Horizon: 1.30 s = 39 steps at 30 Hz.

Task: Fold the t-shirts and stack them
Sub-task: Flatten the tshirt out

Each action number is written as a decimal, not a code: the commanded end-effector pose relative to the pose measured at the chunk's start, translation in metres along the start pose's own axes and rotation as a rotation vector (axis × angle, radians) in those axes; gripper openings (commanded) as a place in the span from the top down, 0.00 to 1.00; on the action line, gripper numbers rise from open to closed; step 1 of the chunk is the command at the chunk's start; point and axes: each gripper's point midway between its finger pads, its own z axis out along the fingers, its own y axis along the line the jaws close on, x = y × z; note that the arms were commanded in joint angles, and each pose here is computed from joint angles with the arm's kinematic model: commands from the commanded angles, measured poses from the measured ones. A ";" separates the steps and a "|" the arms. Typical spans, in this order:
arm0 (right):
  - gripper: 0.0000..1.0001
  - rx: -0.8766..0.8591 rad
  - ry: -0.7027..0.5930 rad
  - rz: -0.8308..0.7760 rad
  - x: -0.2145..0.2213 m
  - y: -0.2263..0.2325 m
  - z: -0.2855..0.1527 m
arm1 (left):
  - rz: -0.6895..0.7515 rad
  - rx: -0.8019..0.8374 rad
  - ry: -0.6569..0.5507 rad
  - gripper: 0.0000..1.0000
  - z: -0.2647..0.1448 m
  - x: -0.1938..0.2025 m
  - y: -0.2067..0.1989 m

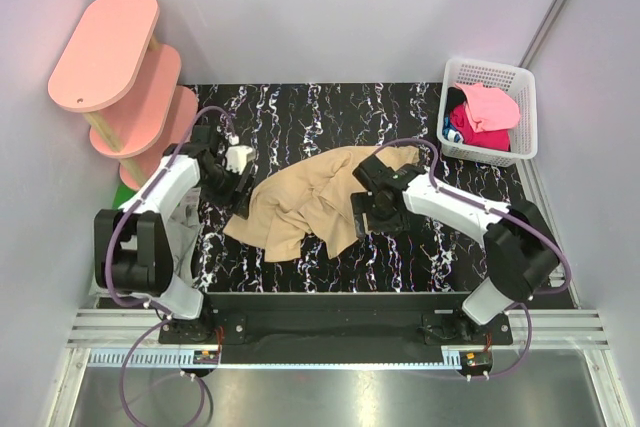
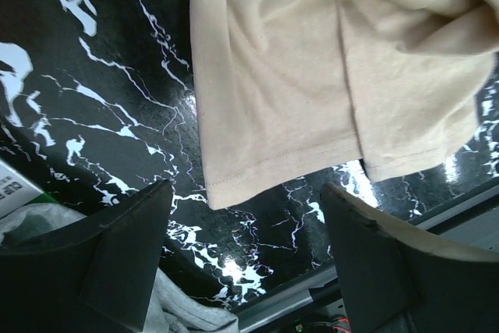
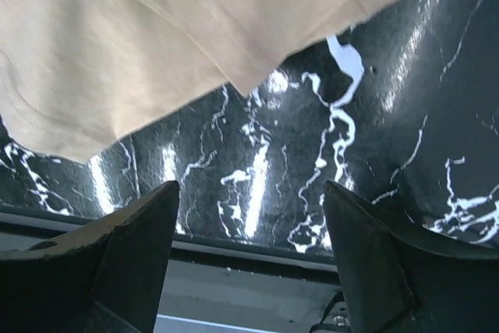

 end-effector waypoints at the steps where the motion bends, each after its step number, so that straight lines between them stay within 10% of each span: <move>1: 0.18 -0.025 -0.083 0.008 -0.032 0.015 0.005 | -0.008 -0.072 0.111 0.22 0.017 0.016 0.010; 9: 0.18 -0.033 -0.107 -0.011 -0.047 0.022 0.010 | -0.030 -0.050 0.213 0.28 0.028 0.050 0.004; 18: 0.19 -0.023 -0.128 0.011 -0.061 0.012 0.011 | -0.043 -0.004 0.223 0.81 0.040 0.042 0.002; 19: 0.19 -0.019 -0.125 0.017 -0.061 0.009 0.012 | -0.045 -0.005 0.220 1.00 0.041 0.039 0.003; 39: 0.33 -0.065 -0.014 0.073 -0.033 0.003 0.060 | -0.043 -0.081 0.131 1.00 0.023 0.002 0.018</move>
